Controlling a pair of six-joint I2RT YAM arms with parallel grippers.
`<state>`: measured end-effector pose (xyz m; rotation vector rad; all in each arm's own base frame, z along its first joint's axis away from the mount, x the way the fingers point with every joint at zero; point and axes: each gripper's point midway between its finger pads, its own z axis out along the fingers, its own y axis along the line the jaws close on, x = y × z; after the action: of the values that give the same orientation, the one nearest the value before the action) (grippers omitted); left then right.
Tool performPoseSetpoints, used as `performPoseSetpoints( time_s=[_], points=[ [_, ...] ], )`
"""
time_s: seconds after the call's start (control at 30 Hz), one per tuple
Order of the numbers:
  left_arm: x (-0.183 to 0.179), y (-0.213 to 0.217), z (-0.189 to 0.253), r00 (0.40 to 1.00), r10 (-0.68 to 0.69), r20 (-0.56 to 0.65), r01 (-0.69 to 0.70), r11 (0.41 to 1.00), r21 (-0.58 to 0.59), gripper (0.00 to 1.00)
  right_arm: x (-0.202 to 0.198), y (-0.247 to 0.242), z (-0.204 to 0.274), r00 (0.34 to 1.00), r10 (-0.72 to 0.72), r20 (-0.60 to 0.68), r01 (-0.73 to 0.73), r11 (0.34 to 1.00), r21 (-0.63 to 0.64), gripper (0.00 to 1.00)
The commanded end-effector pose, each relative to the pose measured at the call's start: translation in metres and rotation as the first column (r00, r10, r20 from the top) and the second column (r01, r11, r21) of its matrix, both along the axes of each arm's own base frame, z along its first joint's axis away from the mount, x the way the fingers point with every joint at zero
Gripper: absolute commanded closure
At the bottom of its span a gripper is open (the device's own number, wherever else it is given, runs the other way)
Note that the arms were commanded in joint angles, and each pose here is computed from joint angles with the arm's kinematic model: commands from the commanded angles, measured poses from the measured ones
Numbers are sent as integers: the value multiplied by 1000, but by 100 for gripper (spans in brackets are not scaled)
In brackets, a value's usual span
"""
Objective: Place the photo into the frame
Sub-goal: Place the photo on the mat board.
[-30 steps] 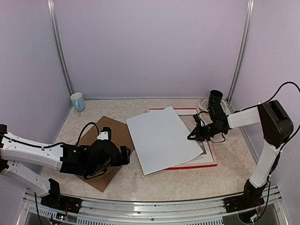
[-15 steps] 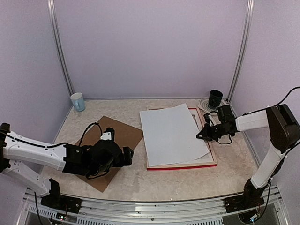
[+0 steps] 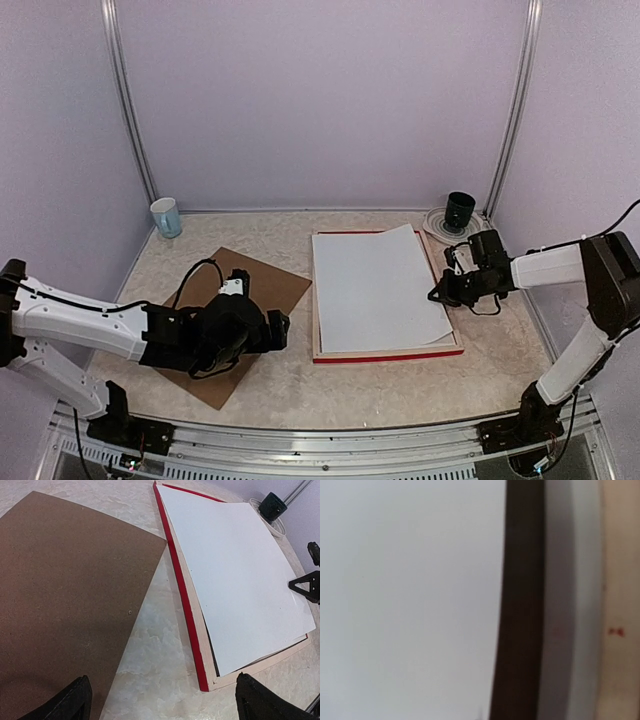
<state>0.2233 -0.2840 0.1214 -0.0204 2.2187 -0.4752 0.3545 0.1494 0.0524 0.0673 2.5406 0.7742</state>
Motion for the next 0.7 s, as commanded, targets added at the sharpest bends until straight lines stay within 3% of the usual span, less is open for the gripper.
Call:
performPoseSetpoints(
  time_s=[0.0, 0.67],
  points=[
    [4, -8, 6, 1000, -9, 7, 9, 1000, -18, 1, 4, -15, 5, 997, -69, 33, 70, 997, -31, 100],
    [0, -5, -5, 1000, -12, -16, 11, 1000, -29, 1, -1, -8, 6, 998, -63, 32, 62, 998, 28, 100]
  ],
)
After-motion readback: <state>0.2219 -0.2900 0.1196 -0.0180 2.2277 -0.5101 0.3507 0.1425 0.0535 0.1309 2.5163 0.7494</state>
